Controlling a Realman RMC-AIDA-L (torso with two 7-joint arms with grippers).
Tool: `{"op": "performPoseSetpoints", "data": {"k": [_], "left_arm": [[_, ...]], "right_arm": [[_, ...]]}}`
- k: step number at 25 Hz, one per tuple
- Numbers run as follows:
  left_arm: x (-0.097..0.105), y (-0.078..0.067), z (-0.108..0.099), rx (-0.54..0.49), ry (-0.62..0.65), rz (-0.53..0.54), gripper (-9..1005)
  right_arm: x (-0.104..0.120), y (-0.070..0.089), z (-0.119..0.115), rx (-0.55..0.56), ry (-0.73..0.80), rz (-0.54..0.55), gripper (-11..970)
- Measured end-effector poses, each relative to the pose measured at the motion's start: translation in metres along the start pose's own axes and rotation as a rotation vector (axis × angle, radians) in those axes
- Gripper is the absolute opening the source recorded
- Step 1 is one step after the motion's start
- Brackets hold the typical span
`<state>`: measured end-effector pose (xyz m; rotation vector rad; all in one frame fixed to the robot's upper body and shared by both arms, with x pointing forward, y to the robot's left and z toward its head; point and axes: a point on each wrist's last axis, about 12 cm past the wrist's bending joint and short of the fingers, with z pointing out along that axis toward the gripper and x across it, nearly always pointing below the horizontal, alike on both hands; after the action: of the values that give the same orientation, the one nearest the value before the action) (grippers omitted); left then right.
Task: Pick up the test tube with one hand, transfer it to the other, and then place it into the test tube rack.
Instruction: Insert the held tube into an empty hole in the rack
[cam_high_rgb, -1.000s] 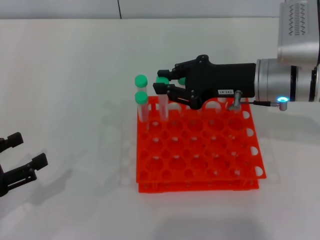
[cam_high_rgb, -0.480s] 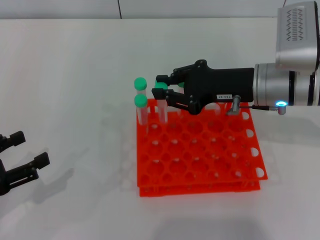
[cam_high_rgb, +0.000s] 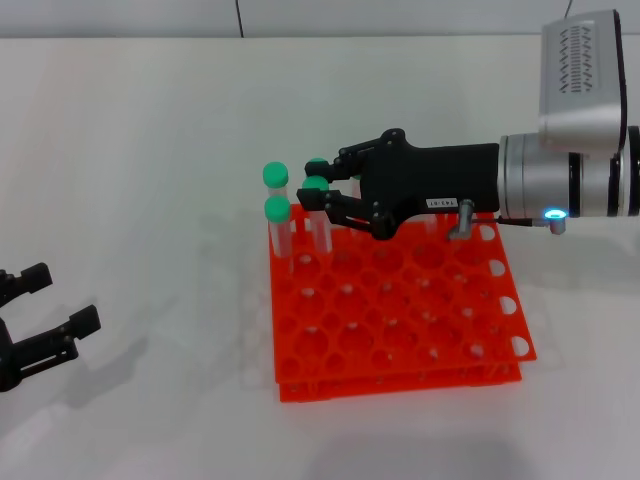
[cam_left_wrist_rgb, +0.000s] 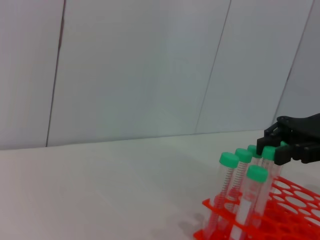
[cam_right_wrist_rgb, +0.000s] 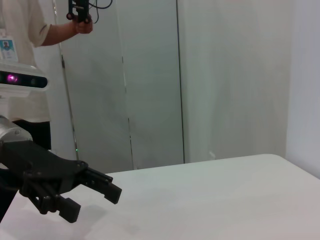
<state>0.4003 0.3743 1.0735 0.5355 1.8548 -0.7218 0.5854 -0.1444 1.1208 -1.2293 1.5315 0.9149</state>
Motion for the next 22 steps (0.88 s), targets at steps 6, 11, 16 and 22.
{"op": "performPoseSetpoints", "data": {"k": [6, 11, 16, 22], "left_arm": [[0.0018, -0.0005, 0.0002, 0.001, 0.000, -0.009, 892], [0.0020, -0.0004, 0.0002, 0.001, 0.001, -0.009, 892], [0.0010, 0.0002, 0.0011, 0.003, 0.000, -0.006, 892], [0.0004, 0.0008, 0.0027, 0.008, 0.007, -0.003, 892]], "right_arm": [[0.0000, 0.0011, 0.0001, 0.000, -0.002, -0.023, 249], [0.0003, 0.0013, 0.0001, 0.000, -0.002, -0.031, 249], [0.0007, 0.0011, -0.0003, 0.004, -0.009, -0.029, 248], [0.0040, 0.0024, -0.0033, 0.016, -0.019, -0.028, 248]]}}
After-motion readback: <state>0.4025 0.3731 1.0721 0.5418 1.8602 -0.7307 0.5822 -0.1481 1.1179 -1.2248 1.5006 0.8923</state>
